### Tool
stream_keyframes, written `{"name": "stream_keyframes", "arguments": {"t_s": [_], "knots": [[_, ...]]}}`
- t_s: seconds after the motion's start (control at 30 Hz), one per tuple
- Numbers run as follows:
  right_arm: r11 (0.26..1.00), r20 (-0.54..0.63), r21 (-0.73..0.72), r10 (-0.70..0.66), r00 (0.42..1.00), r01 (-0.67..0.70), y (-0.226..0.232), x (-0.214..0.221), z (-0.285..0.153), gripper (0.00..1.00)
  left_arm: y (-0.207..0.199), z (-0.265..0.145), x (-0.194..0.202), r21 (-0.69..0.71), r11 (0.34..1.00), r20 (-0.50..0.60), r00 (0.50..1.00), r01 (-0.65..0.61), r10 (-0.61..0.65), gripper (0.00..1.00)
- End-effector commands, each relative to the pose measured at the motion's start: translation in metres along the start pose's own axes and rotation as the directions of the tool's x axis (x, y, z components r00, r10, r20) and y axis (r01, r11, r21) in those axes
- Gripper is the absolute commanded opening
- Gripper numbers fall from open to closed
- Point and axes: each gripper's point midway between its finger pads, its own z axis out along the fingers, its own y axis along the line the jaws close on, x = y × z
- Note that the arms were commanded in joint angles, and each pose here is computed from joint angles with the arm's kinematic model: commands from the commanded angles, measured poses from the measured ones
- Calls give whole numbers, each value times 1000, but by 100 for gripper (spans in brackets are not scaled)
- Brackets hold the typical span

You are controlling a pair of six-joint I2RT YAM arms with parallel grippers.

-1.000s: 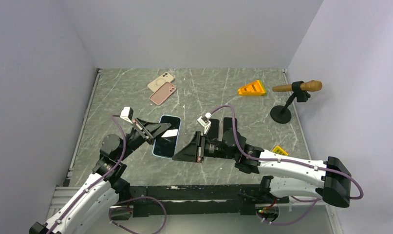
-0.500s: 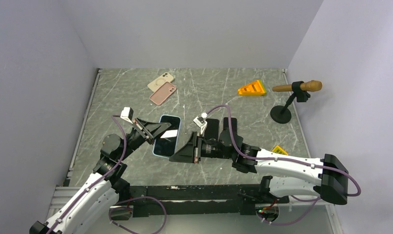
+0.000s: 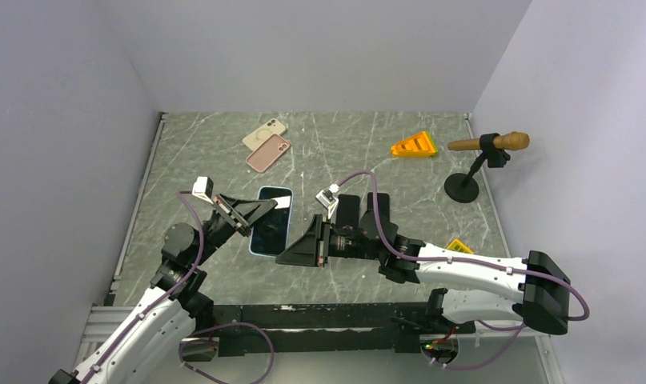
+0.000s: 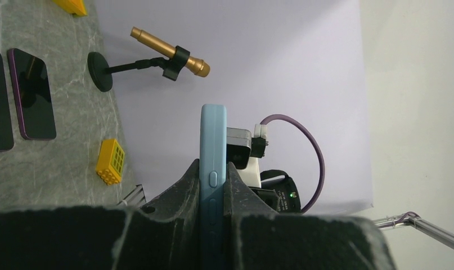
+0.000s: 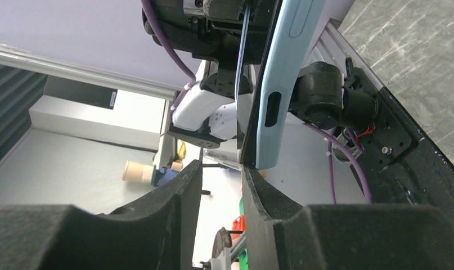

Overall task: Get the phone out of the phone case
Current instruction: Remove the phone case from the phone.

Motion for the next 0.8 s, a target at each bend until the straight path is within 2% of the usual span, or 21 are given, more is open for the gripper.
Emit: {"name": "stream_keyframes", "arguments": {"t_s": [0.0,0.4,0.5,0.77], "knots": [[999,130,40,-6,992,1,-15,-31,2,37,-57,-10,14,170,985,-76,997,20,-8,0],[998,153,64,-5,988,-5,-27,-40,0,39,-64,-14,17,188,981,-90,996,38,-21,0],[994,144,111,-17,989,1,-32,-44,4,39,-63,-15,18,200,978,-98,995,56,-37,0],[988,177,143,29,984,-55,-50,-55,1,41,-68,-16,20,205,977,-103,994,51,-31,0]]}}
